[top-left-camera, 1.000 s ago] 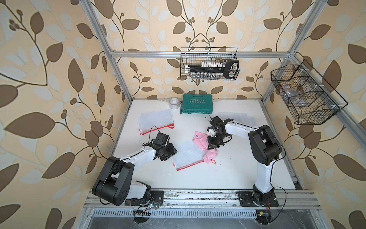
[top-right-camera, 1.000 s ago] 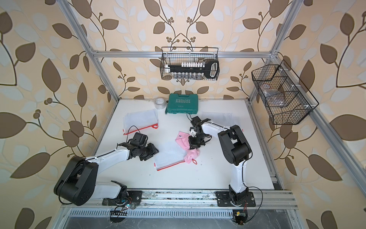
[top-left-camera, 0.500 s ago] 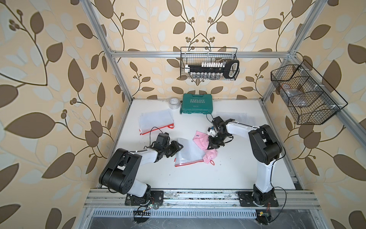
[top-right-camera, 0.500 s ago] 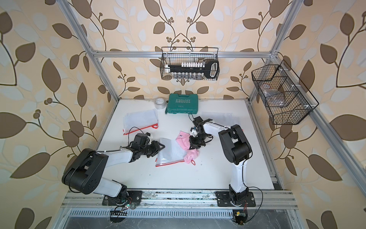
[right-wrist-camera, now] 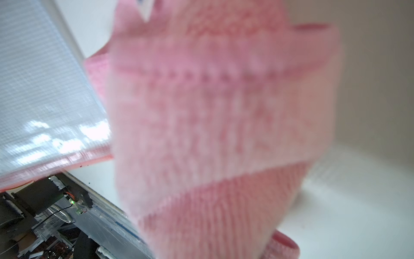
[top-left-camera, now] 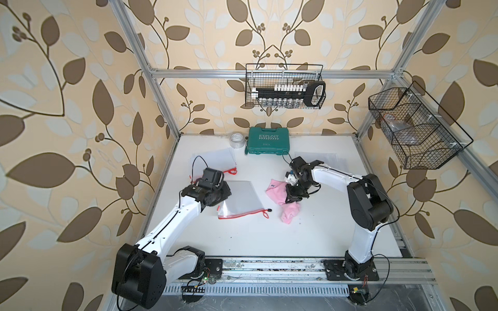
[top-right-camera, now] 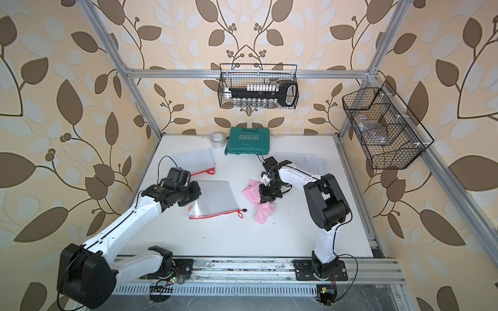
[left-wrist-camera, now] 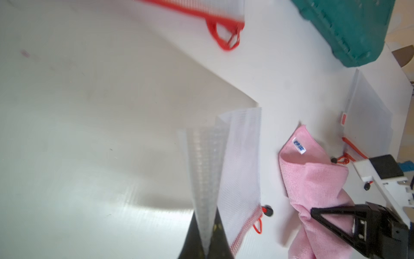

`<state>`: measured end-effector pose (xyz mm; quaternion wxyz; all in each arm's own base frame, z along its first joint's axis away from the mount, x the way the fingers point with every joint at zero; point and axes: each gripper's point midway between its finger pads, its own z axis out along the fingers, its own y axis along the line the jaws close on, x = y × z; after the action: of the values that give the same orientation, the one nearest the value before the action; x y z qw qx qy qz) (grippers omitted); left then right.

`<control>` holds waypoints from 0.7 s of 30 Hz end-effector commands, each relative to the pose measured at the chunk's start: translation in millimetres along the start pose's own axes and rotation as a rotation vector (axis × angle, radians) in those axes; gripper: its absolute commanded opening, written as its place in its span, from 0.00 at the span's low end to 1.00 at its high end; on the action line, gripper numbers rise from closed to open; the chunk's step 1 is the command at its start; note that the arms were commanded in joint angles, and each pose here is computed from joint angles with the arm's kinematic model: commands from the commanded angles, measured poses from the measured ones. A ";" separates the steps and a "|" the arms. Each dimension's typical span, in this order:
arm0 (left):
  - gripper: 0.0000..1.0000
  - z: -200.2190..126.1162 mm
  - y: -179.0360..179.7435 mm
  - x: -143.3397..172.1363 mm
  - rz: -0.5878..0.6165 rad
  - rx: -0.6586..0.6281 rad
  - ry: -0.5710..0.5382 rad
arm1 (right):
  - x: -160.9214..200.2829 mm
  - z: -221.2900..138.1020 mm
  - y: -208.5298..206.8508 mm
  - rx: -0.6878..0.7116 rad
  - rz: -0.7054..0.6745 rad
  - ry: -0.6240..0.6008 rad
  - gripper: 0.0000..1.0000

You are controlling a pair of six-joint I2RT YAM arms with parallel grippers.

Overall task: Wipe the document bag
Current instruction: Adjust the document bag at the center of the board.

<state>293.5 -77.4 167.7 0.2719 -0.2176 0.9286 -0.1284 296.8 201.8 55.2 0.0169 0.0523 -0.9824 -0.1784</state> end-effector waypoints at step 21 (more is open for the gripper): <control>0.00 71.3 -106.2 89.3 0.852 -0.542 0.252 | -7.6 -30.3 -72.8 0.165 0.185 -0.118 0.00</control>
<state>306.2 -187.8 117.8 0.1274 0.1490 0.9295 0.3125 315.4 129.6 52.9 -0.0224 -0.0469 -0.9931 -0.1047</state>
